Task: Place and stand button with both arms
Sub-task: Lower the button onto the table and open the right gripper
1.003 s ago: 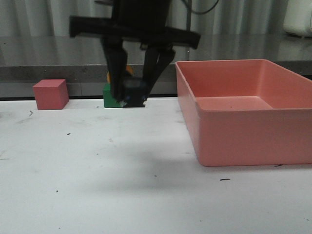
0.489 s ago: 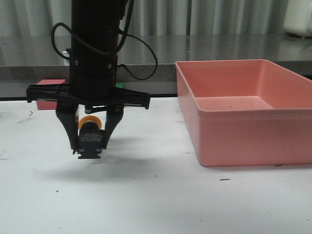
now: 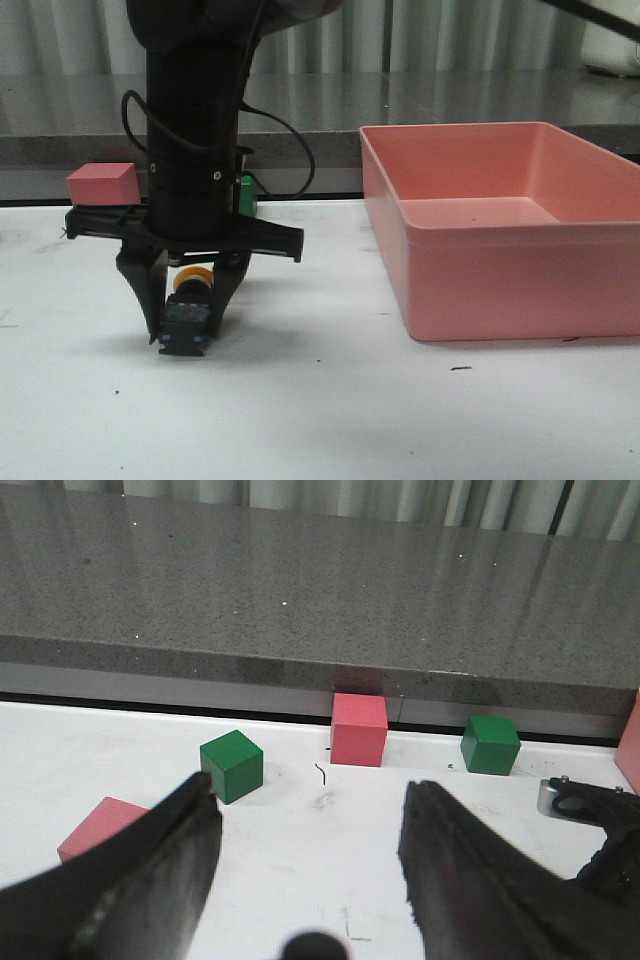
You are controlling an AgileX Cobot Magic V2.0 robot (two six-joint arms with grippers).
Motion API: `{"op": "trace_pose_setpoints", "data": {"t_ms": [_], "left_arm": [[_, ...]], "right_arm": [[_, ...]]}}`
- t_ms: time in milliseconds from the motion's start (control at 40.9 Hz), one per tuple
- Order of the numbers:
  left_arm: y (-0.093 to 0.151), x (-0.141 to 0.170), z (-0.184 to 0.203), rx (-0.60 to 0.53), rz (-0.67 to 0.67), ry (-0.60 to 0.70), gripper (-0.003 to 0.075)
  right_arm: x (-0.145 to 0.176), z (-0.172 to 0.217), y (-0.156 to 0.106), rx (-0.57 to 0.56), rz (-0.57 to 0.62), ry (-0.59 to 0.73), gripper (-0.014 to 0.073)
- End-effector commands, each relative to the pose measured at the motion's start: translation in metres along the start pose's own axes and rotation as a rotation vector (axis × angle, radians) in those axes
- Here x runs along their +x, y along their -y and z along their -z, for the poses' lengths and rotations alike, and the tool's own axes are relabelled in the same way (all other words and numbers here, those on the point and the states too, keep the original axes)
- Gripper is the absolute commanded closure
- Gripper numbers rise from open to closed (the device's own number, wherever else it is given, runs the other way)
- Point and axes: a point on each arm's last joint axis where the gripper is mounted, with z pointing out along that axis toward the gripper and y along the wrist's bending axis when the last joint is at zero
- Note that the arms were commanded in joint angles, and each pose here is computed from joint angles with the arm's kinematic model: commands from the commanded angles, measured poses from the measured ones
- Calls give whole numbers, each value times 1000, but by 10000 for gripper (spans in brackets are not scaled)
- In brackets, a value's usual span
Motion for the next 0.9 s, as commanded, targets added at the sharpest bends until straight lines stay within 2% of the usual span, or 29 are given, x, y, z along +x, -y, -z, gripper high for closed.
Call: {"op": "trace_pose_setpoints", "data": {"t_ms": [0, 73, 245, 367, 489, 636, 880], "left_arm": [[2, -15, 0, 21, 7, 87, 335], [2, -15, 0, 21, 7, 87, 335], [2, -15, 0, 21, 7, 87, 335], [2, -15, 0, 21, 7, 87, 335], [2, -15, 0, 21, 7, 87, 335], [2, -15, 0, 21, 7, 87, 335], [2, -15, 0, 21, 7, 87, 335]], "right_arm": [[-3, 37, -9, -81, 0, 67, 295], [-3, 37, -8, -74, 2, 63, 250], [-2, 37, -8, -70, 2, 60, 70], [-4, 42, -9, -69, 46, 75, 43], [-6, 65, -5, -9, 265, 119, 43], [-3, 116, 1, 64, 480, 238, 43], [26, 230, 14, -45, 729, 456, 43]]}}
